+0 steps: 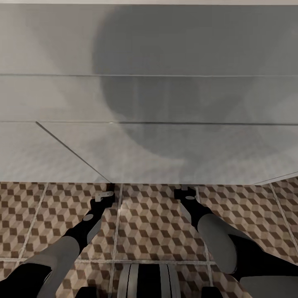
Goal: Take the four mousetraps from the cabinet in the bathroom and place them on the bathroom floor. Make sure all four end up on the same floor surface, and ensure that at least two of them are either under or directly next to the same bathroom sink.
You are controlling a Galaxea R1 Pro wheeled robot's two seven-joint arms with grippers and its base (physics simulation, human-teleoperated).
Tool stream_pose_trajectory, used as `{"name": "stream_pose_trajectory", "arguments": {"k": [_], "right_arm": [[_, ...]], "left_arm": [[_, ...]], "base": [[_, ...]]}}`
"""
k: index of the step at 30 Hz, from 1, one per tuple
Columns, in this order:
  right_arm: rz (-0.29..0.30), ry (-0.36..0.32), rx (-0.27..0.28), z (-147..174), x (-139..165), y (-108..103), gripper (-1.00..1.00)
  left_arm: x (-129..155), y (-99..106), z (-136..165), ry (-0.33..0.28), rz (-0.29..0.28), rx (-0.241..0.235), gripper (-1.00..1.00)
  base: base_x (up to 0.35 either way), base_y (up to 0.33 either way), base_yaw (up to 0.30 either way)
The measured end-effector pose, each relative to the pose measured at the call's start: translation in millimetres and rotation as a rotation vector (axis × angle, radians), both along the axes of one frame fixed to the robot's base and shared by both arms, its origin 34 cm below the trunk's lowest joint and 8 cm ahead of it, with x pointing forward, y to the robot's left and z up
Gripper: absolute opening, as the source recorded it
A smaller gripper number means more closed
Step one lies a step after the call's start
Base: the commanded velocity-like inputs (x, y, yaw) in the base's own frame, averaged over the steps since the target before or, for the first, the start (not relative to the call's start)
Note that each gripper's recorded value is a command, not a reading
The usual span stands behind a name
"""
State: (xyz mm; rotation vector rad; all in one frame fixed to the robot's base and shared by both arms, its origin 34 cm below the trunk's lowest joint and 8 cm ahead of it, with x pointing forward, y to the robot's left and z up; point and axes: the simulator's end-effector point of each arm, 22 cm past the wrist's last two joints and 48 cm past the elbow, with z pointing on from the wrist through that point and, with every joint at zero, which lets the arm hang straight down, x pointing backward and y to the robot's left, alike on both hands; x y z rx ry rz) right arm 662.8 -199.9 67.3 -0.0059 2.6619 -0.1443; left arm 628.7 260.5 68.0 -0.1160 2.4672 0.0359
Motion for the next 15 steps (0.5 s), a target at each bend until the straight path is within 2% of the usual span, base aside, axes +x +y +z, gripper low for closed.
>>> {"name": "stream_pose_trajectory", "arguments": {"k": [15], "right_arm": [[-0.003, 0.004, -0.003, -0.7, -0.8, -3.4, -1.0]], "left_arm": [[3.4, -0.4, 1.8, -0.007, 0.0, -0.002, -1.0]], "base": [[0.0, 0.0, 0.0]]}}
